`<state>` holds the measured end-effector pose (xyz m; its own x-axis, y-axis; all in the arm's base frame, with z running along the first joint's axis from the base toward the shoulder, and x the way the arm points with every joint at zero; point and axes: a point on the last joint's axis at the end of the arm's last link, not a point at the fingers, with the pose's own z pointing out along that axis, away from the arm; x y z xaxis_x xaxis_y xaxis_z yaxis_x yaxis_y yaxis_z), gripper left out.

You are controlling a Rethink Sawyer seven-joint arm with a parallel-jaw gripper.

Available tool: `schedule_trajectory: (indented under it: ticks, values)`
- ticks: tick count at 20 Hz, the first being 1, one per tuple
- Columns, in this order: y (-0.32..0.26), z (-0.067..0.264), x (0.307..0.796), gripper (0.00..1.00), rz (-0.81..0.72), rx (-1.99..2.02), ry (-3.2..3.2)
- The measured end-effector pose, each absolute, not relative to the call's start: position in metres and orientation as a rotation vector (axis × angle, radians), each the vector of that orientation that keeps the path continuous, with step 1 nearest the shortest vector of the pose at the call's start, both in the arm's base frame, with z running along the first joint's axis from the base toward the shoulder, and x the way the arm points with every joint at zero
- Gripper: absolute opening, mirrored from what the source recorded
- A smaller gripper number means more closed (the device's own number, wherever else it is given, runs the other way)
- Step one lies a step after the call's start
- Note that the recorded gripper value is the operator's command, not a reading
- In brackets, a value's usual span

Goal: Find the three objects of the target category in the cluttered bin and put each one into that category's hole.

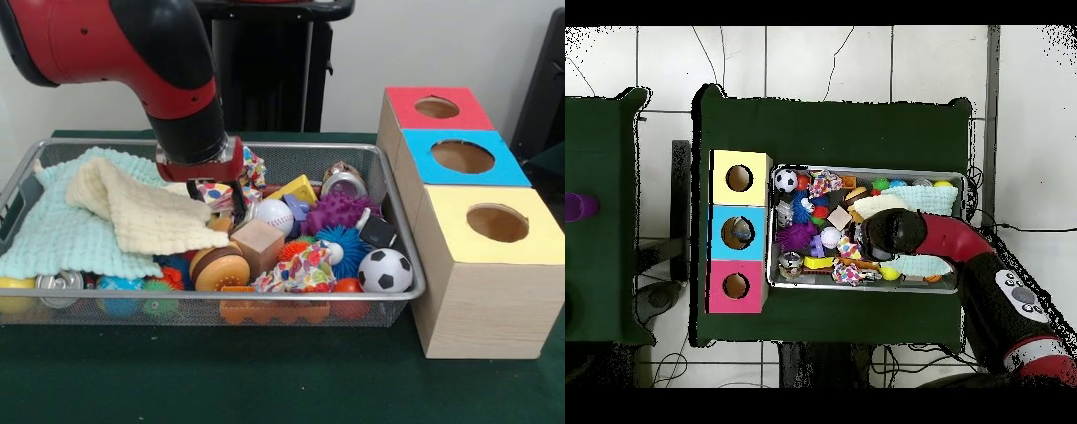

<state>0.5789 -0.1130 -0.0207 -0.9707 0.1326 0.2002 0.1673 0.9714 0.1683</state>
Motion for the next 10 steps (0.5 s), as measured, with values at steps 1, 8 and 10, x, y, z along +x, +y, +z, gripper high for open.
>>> schedule_trajectory:
  ticks: [1,8,10]
  values:
    - [-0.1135,-0.0213,0.5793,1.00,-0.279,-0.228,-2.932]
    - [-0.1141,-0.0212,0.5795,1.00,-0.287,-0.229,-2.924]
    - [-0.1141,-0.0202,0.5793,1.00,-0.286,-0.227,-2.920]
